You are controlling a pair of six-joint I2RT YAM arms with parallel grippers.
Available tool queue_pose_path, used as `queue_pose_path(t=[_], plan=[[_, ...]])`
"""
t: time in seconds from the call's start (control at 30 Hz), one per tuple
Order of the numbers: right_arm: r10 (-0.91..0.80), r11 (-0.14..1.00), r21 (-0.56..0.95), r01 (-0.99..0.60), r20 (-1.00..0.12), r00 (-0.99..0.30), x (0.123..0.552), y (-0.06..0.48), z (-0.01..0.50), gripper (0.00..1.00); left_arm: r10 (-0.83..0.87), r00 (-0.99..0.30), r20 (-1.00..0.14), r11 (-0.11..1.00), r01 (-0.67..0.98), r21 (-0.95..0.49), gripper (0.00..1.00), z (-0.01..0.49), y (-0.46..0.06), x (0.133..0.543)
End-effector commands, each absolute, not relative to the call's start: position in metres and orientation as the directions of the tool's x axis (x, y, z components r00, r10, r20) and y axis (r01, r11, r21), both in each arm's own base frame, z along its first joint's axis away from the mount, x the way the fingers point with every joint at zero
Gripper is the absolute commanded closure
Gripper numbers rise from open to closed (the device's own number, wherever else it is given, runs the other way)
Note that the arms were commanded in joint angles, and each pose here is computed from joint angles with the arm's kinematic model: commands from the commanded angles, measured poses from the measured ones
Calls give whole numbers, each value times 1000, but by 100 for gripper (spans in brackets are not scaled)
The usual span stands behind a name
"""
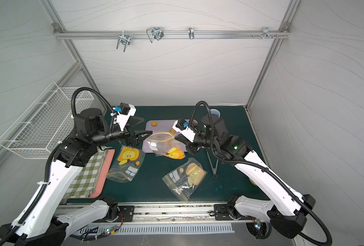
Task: Put the cookies into a resealable bag to prevent moisture
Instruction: Adjust the ziploc bag at the center of the board, then close the ziploc bag.
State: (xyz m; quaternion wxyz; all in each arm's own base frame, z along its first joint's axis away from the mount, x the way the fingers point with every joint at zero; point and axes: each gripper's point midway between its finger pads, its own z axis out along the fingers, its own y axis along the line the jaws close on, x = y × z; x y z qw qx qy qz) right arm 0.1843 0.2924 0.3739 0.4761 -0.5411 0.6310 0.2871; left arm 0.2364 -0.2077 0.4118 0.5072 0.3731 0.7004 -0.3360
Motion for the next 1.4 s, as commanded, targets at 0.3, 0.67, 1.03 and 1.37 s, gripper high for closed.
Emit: queue_pose_path(t=[0.3,0.67,1.03,1.37], plan=[[-452,91,-105,-990,-891,53,142,278,388,100,332,-91,-939,205,979,-22,14,410,-265,186],[-439,6,-86,-996,-895,75,126,278,391,100,417,-74,-906,74,996,-48,20,395,-290,168],[-443,22,-96,-995,-893,77,128,277,389,100,502,-67,-862,42,998,-54,63,378,-303,162],[-459,49,-113,-992,-885,78,133,274,385,100,509,-60,-859,59,998,-34,82,378,-298,162]])
